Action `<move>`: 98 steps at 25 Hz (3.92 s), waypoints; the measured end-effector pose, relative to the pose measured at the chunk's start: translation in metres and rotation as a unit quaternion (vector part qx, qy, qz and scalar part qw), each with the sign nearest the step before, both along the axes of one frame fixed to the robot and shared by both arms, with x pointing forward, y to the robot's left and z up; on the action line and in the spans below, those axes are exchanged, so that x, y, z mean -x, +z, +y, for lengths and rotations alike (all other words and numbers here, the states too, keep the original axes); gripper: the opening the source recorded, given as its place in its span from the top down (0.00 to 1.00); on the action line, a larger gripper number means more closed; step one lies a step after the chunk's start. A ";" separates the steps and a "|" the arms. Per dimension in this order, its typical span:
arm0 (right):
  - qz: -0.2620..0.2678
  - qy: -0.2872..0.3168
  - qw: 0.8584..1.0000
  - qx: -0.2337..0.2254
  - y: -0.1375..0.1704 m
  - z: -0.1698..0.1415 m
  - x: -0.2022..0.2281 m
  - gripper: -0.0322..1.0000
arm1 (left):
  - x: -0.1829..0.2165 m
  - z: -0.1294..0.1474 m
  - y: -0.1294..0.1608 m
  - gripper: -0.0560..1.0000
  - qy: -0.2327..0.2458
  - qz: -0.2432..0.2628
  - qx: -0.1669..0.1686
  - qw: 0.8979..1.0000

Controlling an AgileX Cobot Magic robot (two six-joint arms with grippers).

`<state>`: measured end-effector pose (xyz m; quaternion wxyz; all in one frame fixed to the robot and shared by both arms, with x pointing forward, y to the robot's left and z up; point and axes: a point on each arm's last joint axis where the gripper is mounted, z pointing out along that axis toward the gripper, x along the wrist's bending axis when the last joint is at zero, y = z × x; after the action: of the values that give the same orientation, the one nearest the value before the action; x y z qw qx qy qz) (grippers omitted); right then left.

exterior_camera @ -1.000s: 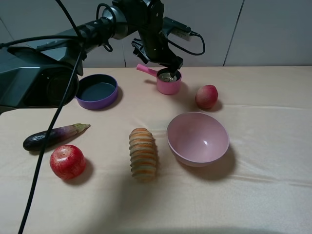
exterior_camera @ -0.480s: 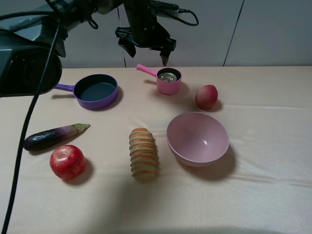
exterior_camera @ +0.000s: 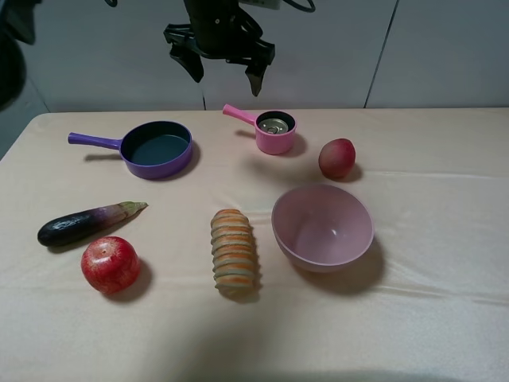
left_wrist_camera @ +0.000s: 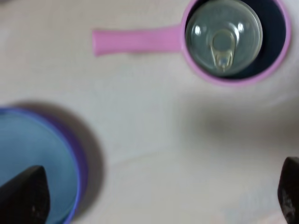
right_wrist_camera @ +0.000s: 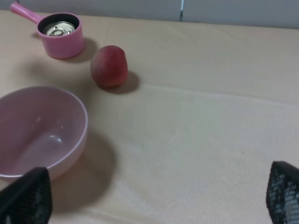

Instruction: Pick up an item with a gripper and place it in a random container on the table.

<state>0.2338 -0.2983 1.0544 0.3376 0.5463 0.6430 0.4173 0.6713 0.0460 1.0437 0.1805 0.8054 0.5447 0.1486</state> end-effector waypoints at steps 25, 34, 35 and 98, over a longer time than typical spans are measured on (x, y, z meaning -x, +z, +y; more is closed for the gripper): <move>0.000 0.000 1.000 0.000 0.000 0.000 0.000 0.30 | 0.210 0.131 0.036 0.01 0.044 0.025 0.030 0.998; 0.000 0.000 1.000 0.000 0.000 0.000 0.000 0.30 | 0.264 0.194 0.025 0.01 0.115 -0.038 0.068 0.990; 0.000 0.000 1.000 0.000 0.000 0.000 0.000 0.30 | 0.268 0.199 0.025 0.01 0.122 -0.043 0.070 0.989; 0.000 0.000 1.000 0.000 0.000 0.000 0.000 0.30 | 0.437 0.265 0.009 0.01 0.189 -0.308 0.060 0.931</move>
<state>0.2338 -0.2983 1.0544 0.3376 0.5463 0.6430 0.4173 0.2340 0.3111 1.0524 0.3559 0.5900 0.6125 0.3874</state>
